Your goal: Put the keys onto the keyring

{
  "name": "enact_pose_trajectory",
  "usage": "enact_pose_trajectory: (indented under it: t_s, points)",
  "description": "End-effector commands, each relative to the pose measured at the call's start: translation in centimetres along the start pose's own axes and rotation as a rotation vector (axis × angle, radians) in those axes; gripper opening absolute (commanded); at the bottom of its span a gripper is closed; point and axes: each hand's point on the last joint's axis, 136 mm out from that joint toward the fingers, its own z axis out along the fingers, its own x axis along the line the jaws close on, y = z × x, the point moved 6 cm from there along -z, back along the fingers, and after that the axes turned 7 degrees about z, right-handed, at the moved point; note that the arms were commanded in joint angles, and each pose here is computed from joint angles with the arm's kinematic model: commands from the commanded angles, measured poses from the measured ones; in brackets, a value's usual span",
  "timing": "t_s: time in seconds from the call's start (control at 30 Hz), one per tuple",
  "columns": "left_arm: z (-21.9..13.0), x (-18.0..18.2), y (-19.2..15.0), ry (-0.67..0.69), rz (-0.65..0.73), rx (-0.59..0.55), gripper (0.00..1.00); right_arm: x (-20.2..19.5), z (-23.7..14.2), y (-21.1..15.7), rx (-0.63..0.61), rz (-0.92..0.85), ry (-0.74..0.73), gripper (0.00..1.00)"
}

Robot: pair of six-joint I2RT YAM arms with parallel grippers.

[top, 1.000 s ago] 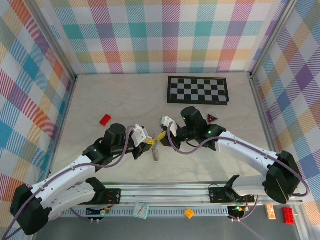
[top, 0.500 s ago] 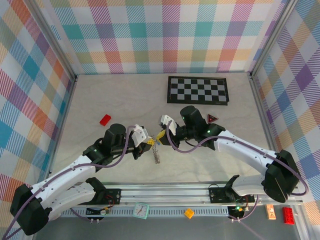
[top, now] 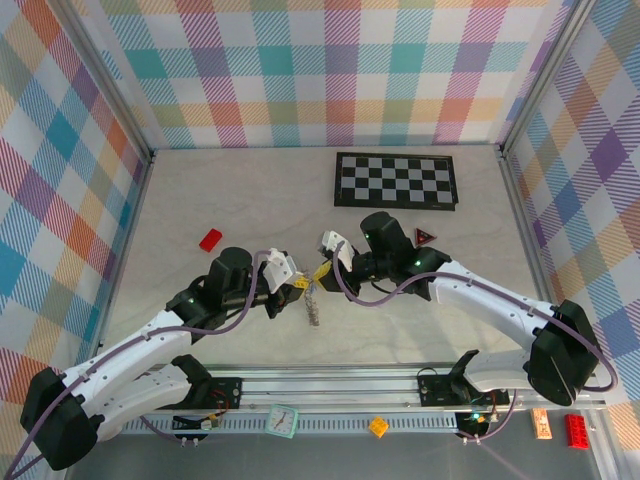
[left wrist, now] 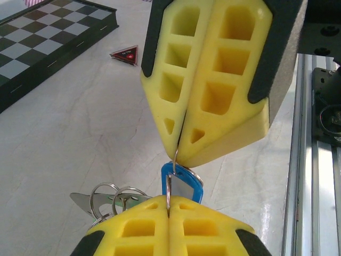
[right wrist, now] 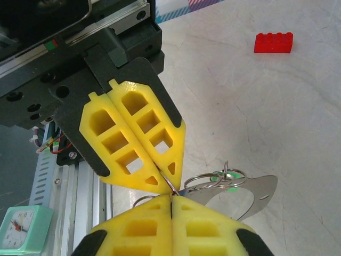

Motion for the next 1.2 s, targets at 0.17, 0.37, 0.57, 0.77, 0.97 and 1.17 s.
enact_pose_trajectory:
  t_s: [0.17,0.37,0.57,0.77,0.97,1.17]
  points:
    - [-0.2,0.1,1.9,0.0,0.026,-0.064,0.0,0.2,0.3,0.7,-0.014,0.009,0.021,0.0]
    - [-0.3,0.1,1.8,0.002,0.026,-0.063,0.0,0.3,0.3,0.8,-0.015,0.007,0.026,0.0]
    - [-0.2,0.1,1.7,0.004,-0.016,-0.042,0.0,-0.1,-0.6,0.0,-0.025,-0.133,-0.073,0.0]
    - [-0.3,0.0,1.9,-0.012,-0.079,-0.059,0.0,-0.3,-0.5,-1.1,0.025,-0.389,-0.115,0.0]
    - [-0.3,-0.1,2.2,-0.024,-0.124,-0.056,0.0,0.0,-0.3,-0.8,0.025,-0.552,-0.122,0.0]
    - [-0.2,0.0,2.0,-0.024,-0.173,-0.032,0.0,0.3,-0.5,-0.4,0.003,-0.577,-0.126,0.0]
